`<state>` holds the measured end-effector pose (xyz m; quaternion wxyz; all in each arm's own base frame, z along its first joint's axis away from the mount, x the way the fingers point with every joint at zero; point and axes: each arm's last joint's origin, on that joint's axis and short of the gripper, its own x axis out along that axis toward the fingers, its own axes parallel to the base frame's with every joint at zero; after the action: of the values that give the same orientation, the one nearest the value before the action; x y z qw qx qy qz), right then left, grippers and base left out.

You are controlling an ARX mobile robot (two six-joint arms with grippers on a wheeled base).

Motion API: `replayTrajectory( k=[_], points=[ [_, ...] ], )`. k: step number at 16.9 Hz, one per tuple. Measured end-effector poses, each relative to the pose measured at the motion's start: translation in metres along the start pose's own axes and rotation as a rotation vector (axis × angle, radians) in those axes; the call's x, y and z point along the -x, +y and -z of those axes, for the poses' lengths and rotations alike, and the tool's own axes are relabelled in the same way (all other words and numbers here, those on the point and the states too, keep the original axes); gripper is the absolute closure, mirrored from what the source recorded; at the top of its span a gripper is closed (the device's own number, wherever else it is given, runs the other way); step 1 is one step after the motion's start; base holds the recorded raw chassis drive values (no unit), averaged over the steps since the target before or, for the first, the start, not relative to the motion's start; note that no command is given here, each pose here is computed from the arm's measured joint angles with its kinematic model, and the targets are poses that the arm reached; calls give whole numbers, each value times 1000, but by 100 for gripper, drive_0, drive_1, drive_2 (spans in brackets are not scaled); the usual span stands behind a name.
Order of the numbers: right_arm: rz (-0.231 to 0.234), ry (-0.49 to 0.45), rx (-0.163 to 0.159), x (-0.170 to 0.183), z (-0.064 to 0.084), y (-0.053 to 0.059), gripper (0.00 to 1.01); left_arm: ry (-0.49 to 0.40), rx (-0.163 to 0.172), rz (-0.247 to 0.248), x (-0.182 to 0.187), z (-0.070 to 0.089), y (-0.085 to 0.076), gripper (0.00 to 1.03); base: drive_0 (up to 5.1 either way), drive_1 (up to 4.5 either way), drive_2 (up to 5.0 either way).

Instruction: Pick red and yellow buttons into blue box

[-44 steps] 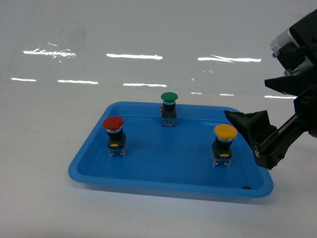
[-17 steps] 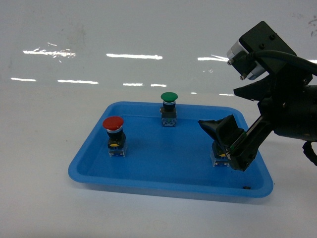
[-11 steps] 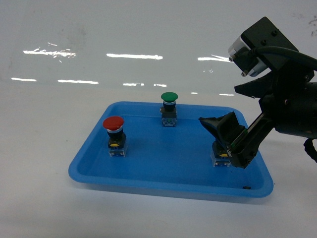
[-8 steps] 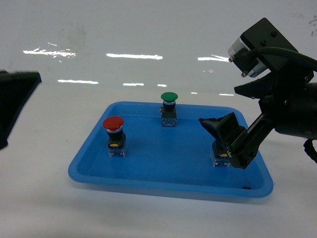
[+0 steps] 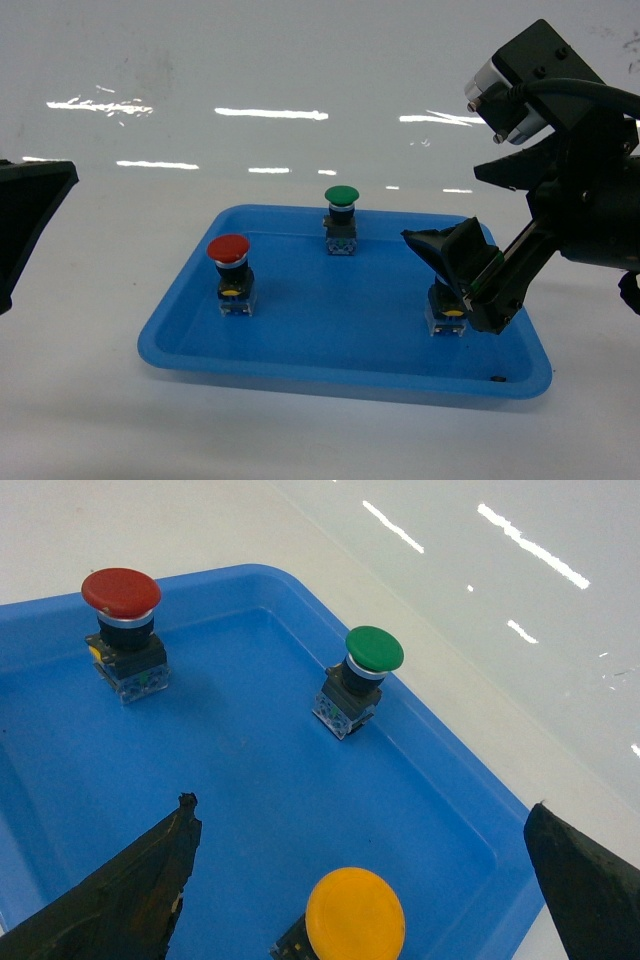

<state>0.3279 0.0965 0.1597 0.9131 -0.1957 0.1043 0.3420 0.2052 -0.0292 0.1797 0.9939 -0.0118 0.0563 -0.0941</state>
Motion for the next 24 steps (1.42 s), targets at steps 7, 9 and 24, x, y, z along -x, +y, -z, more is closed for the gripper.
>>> replayTrajectory(
  k=[7,9,24],
  points=[
    [7,4,22,-6,-2,-1,3,53,21,-10,-33,1,3,5,0,0,0],
    [4,-1,27,-7,-4,0,3,52,21,-11,-33,1,3,5,0,0,0],
    [30,89,32,-26,33,7,3,52,21,-11,-33,1,3,5,0,0,0]
  ],
)
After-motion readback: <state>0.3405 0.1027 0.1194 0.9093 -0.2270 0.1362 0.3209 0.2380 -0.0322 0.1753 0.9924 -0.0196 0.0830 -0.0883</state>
